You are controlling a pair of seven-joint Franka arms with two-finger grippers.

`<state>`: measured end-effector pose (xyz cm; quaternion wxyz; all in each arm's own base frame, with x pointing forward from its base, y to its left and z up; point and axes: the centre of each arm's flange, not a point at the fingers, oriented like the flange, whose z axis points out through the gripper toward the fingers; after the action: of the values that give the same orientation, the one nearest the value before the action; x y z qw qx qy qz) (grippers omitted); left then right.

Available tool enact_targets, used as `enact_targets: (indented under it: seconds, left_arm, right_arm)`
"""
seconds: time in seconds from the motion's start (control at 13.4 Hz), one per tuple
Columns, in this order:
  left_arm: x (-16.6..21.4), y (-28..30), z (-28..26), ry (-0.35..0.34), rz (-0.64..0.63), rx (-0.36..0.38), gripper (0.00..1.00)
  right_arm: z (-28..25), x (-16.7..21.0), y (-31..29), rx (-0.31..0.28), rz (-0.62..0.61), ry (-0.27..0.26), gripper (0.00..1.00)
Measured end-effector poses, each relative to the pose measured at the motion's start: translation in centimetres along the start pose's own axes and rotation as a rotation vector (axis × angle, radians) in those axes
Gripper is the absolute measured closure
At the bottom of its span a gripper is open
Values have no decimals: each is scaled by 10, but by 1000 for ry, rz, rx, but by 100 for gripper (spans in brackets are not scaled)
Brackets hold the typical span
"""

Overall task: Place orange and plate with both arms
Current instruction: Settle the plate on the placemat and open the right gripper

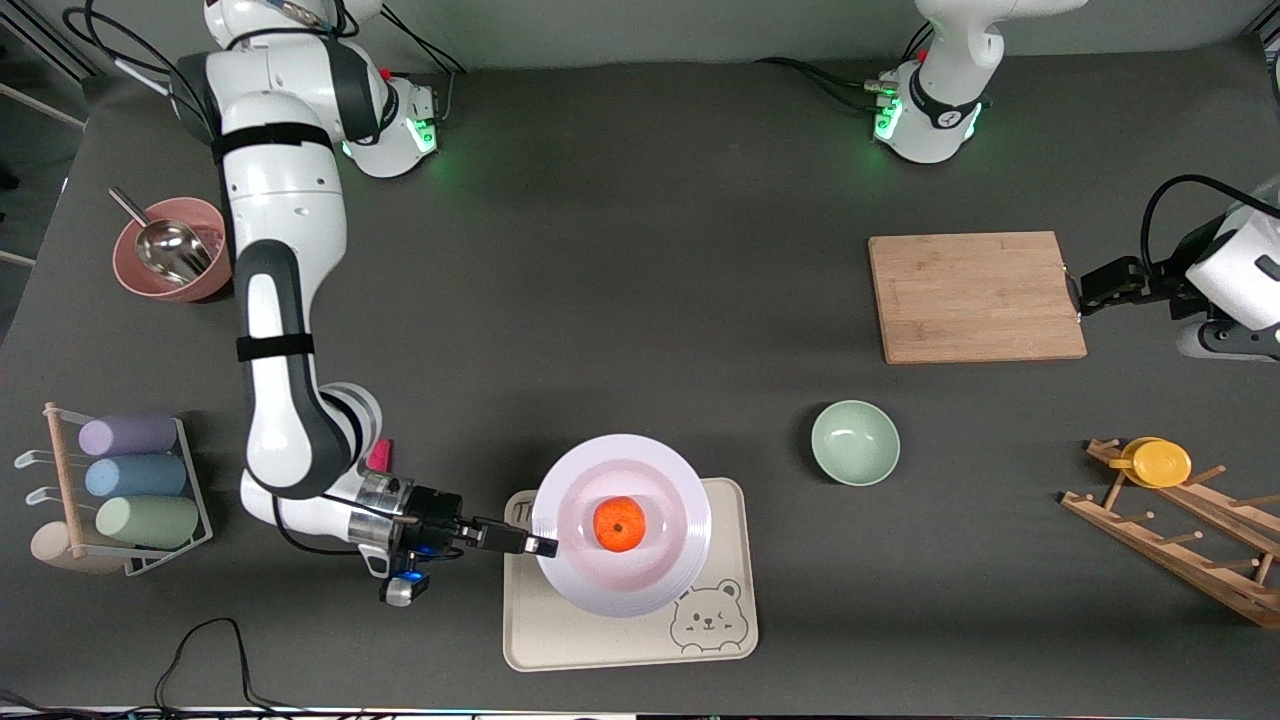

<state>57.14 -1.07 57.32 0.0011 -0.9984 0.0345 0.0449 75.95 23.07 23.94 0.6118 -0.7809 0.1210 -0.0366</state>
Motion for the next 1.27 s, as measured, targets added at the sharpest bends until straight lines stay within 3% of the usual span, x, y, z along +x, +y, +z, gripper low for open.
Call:
enact_targets:
  seconds: [0.45, 1.27]
  left_arm:
    - [0, 0, 0, 0, 1, 0, 0]
    - [0, 2, 0, -1, 3, 0, 0]
  right_arm:
    - [4, 15, 76, -28, -9, -5, 96]
    - [24, 14, 147, -34, -198, 27, 96]
